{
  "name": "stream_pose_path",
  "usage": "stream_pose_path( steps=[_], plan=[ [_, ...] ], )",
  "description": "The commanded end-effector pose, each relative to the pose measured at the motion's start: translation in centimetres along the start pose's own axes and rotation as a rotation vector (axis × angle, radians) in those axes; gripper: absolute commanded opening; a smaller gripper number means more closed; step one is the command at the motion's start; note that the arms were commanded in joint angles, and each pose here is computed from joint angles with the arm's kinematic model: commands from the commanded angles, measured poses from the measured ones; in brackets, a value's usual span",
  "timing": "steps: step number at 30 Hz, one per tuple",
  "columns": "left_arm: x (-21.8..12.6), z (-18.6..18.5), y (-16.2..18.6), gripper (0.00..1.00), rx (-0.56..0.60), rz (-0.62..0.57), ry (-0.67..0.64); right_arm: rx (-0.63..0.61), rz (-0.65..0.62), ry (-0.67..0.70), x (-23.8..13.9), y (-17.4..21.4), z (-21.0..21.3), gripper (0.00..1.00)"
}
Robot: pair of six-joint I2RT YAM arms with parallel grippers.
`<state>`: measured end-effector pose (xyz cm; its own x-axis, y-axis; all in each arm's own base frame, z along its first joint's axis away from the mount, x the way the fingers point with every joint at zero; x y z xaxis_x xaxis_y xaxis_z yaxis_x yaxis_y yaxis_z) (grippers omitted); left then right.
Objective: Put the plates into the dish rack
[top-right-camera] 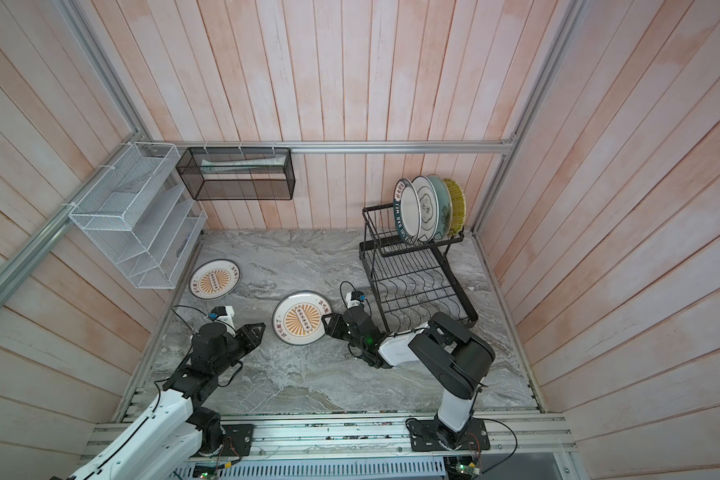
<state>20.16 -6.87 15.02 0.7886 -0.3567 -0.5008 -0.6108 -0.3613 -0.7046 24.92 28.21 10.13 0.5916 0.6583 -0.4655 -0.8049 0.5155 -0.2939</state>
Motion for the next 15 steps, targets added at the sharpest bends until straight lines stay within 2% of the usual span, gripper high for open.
stream_pose_path(
  steps=[1, 15],
  plan=[
    [-0.2, -1.0, -0.9, 0.33, 0.047, -0.008, 0.042, 0.018, 0.017, -0.019, 0.6, -0.1, 0.2, 0.58],
    [-0.1, -1.2, -1.1, 0.33, 0.068, 0.015, 0.034, 0.076, 0.13, -0.037, 2.8, 0.5, -1.0, 0.54]
  ],
)
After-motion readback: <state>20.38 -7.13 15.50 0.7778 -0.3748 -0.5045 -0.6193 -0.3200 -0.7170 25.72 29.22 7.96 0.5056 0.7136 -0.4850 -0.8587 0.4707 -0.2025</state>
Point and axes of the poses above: each gripper's point midway between its finger pads, its own x axis out along the fingers, its own z axis along the line the jaws close on, y = z × x, the point moved 8 cm from there along -x, back along the fingers, and after that the axes turned 15 degrees about x, right-handed, at the moved point
